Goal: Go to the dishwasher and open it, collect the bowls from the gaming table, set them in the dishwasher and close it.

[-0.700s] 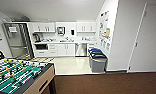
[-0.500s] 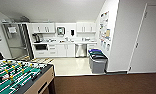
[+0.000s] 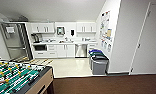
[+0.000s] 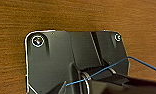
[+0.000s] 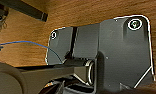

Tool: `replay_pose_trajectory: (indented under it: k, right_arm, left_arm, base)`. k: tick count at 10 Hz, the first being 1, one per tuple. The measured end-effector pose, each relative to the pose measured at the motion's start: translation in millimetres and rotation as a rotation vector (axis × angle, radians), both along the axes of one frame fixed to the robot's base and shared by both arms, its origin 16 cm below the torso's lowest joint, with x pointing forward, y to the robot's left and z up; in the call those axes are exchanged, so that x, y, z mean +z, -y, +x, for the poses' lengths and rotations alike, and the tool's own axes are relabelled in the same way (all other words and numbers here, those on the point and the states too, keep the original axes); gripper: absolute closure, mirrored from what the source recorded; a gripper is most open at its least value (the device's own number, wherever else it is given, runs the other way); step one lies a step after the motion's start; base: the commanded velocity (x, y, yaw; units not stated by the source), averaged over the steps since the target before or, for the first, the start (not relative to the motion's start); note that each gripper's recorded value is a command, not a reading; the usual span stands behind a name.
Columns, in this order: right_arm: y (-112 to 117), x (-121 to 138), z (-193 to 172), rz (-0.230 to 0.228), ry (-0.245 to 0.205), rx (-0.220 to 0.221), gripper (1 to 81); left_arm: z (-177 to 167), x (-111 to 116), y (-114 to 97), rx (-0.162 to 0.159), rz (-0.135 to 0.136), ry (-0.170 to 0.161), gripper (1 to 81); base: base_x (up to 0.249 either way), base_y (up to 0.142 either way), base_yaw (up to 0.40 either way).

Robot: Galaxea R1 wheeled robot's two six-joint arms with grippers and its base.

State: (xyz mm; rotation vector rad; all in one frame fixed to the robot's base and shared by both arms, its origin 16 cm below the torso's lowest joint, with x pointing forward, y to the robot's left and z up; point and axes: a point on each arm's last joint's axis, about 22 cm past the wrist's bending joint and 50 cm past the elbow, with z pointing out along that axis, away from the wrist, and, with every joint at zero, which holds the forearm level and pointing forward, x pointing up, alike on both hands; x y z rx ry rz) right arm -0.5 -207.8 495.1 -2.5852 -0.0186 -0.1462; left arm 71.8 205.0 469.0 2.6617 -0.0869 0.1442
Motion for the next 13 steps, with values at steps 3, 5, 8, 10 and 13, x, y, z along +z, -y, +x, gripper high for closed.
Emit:
replay_pose_trajectory:
  k: [3,5,8,10,13]
  right_arm:
    - [-1.2,-0.2,-3.3,0.001,-0.002,0.003,1.0]
    - [0.5,0.1,1.5,-0.001,0.004,0.003,1.0]
    - [0.0,0.0,0.4,0.000,0.003,0.003,1.0]
    - [-1.0,0.1,0.2,0.001,0.002,0.003,1.0]
    - [-0.2,-1.4,-1.5,-0.003,0.001,0.002,1.0]
  left_arm:
    - [-2.6,-0.3,-0.5,0.001,0.001,-0.002,1.0]
    - [2.7,0.5,1.9,0.006,-0.004,0.012,1.0]
    - [2.5,0.4,3.2,0.006,-0.005,0.012,1.0]
    - [3.5,0.5,1.2,0.008,-0.003,0.016,1.0]
    - [3.2,0.4,0.5,0.011,-0.002,0.020,1.0]
  base:
    - [0.189,0.000,0.000]
    - [0.192,0.000,0.000]
    - [0.192,0.000,0.000]
    - [0.192,0.000,0.000]
    - [0.202,0.000,0.000]
